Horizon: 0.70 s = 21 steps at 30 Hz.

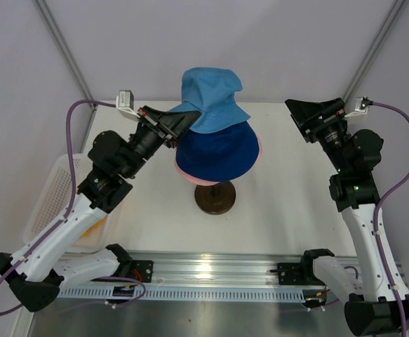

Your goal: Stack the hats

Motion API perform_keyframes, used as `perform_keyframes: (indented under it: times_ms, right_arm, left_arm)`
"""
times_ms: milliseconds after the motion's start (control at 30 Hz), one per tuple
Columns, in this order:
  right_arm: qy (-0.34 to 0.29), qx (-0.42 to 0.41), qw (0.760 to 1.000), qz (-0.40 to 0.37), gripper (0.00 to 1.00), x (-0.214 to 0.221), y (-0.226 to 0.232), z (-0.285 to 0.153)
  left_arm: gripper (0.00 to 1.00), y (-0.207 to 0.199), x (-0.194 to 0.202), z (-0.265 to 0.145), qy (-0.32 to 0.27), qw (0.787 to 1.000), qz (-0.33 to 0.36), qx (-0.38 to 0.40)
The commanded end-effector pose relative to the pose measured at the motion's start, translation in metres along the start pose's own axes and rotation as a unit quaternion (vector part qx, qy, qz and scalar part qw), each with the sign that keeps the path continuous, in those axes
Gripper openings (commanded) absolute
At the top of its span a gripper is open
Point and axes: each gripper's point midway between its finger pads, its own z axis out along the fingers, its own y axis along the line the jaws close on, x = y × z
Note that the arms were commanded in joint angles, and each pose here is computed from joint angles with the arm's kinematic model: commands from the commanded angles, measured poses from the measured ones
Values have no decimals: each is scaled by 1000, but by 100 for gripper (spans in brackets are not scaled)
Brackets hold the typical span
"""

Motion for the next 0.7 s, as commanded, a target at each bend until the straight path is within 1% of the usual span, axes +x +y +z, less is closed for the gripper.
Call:
perform_keyframes:
  times_ms: [0,33,167,200,233,300,367,433,533,600,633,667]
  right_arm:
    - [3,-114,991,70,98,-13,63,-4]
    - [5,-131,988,82,97,-14,73,-5]
    - [20,-147,982,115,95,-8,88,-3]
    - [26,-149,980,127,94,-3,90,-3]
    - [46,-155,976,147,93,12,96,-4]
    - [58,-155,969,183,92,25,101,-3]
    - [76,-149,964,207,91,41,106,-3]
    - [87,-132,963,217,91,50,103,-2]
    - [101,-106,961,236,91,59,96,-2]
    - [101,-82,961,244,91,63,89,-7]
    - [98,-76,962,245,91,64,87,-9]
    - [82,-77,963,245,91,58,89,-15]
  left_arm:
    - [1,6,6,10,5,1000,-6,-5]
    - [1,7,6,12,4,1000,-8,-6]
    - [1,9,4,21,-2,1000,-8,-4]
    - [1,9,4,21,-2,1000,-7,-4]
    - [1,10,4,22,-3,1000,-7,-5]
    - [1,12,5,23,-4,1000,-10,-4]
    - [1,16,6,22,-3,1000,-19,-6]
    - [1,18,2,22,-17,1000,-21,-8]
    - [1,25,2,20,-19,999,-20,-16]
    - [1,25,0,17,-27,999,-18,-16]
    - [1,32,-2,16,-35,999,-19,-24]
    - [1,34,-3,16,-40,999,-21,-27]
